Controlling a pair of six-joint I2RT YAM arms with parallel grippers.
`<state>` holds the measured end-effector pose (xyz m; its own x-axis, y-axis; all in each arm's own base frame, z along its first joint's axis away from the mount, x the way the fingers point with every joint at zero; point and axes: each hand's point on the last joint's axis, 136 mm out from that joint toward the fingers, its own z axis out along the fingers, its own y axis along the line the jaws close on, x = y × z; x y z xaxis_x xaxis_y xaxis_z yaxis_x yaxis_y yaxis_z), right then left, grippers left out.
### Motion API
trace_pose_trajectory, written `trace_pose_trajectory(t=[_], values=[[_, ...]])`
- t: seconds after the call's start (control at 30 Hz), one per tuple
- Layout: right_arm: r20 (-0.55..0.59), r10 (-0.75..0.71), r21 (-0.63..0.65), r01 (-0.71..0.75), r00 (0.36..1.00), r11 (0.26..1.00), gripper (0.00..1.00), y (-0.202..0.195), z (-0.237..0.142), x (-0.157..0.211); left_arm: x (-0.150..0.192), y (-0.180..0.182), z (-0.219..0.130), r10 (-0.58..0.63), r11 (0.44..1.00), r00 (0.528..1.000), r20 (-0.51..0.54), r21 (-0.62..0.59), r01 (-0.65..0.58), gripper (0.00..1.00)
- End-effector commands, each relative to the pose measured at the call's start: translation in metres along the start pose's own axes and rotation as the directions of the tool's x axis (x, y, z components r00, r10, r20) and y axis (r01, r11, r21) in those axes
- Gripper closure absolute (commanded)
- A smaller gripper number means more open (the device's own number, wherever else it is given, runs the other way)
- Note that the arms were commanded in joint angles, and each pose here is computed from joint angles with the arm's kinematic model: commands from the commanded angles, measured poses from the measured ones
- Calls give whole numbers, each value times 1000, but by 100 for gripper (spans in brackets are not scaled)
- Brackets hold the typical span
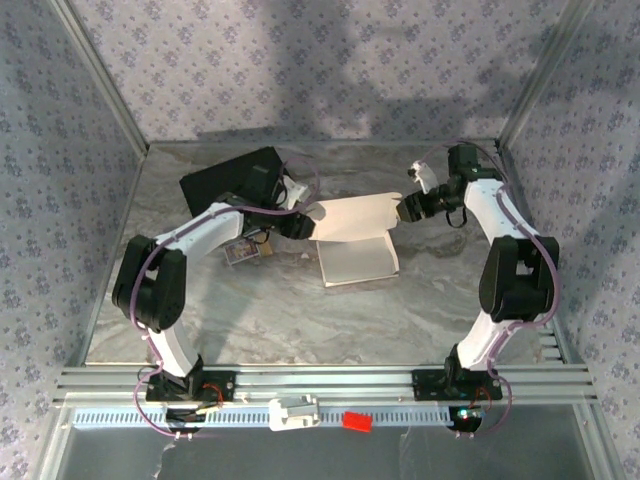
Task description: Fold the paper box
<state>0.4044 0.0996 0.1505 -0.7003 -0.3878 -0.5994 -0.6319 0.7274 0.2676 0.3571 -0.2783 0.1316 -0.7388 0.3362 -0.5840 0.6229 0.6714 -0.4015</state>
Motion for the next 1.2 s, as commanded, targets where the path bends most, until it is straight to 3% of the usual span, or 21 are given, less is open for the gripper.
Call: trace_pose_trajectory(t=[0.0,0.53,0.87,0.93,1.03,1.17], values=[[27,-75,-9,75,997,997,40,-1,3,-16,-10,-10,1,40,999,999,4,35,-40,57],[-39,-101,-20,101,994,995,61,11,17,-11,-12,-14,8,43,999,999,-22,23,-42,76],[-80,-74,26,77,994,997,59,15,8,0,-26,-15,4,60,998,998,7,-8,-60,91],[-75,-68,27,70,995,997,58,16,6,1,-28,-19,4,68,998,998,8,2,-68,89],[-77,-71,22,73,994,997,58,17,7,3,-27,-25,5,95,995,995,6,27,-95,67],[-72,-71,13,73,995,997,58,16,8,-1,-19,-25,5,170,985,985,-19,44,-169,61]])
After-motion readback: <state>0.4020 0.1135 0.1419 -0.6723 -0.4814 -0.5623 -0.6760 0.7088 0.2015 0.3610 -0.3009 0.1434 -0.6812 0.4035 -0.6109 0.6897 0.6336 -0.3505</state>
